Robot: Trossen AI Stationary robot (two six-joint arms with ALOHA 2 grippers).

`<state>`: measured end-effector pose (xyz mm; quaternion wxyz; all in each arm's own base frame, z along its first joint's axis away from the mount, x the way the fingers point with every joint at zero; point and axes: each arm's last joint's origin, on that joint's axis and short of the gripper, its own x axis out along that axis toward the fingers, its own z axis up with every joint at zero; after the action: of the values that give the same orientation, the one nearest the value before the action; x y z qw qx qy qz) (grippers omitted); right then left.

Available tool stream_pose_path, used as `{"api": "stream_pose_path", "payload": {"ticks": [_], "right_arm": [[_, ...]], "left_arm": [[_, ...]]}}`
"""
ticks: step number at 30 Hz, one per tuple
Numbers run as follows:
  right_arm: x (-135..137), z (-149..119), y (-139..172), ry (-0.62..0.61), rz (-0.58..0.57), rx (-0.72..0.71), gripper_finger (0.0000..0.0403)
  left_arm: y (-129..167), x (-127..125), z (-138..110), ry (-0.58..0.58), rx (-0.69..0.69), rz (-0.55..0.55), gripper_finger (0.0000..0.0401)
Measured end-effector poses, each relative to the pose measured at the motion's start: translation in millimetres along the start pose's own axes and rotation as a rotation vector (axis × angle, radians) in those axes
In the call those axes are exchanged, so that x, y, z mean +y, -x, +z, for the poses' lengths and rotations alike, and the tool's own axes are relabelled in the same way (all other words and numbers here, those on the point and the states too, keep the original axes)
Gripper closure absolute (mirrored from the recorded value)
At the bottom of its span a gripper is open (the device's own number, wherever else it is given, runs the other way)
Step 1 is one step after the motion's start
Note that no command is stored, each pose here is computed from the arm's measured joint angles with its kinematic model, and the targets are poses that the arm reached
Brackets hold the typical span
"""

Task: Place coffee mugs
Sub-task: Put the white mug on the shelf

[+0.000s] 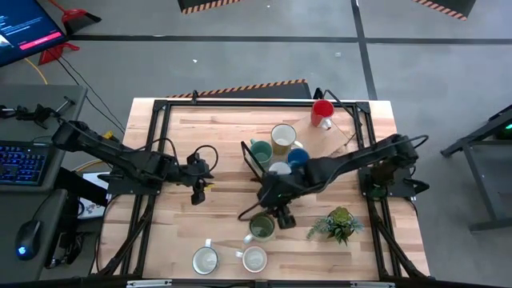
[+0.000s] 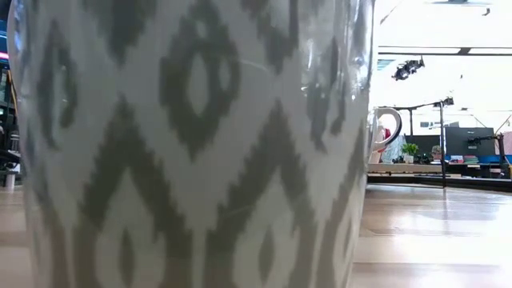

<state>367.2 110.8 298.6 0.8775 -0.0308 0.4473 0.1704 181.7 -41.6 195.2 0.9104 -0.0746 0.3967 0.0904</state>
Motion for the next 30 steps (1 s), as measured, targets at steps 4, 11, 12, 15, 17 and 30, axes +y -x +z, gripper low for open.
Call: {"api": "stream_pose_path", "payload": {"ticks": [4, 11, 12, 15, 17, 30], "right_arm": [[3.8, -0.8, -22.9, 0.009, 0.008, 0.044, 0.0242], [6.4, -7.1, -49.3, 0.009, -0.004, 0.111, 0.0242], [5.8, -7.1, -51.0, 0.01, -0.024, 0.111, 0.0242], [3.8, -8.2, -54.8, 0.017, -0.078, 0.119, 0.0242], [3.4, -8.5, -55.2, 0.017, -0.084, 0.118, 0.0242], [13.1, -9.7, -67.7, -0.011, -0.11, 0.084, 0.0242]], "left_arm": [[0.1, -0.3, -0.1, -0.002, 0.0, -0.001, 0.0279], [-0.1, 0.2, 0.1, 0.03, 0.0, 0.0, 0.0279], [0.0, 0.1, 0.2, 0.041, 0.0, -0.002, 0.0279], [0.2, -1.1, 0.1, 0.074, 0.002, -0.015, 0.0279], [0.6, -2.4, -0.2, 0.074, 0.001, -0.021, 0.0279], [0.8, -3.2, -0.5, 0.07, 0.0, -0.024, 0.0279]]}}
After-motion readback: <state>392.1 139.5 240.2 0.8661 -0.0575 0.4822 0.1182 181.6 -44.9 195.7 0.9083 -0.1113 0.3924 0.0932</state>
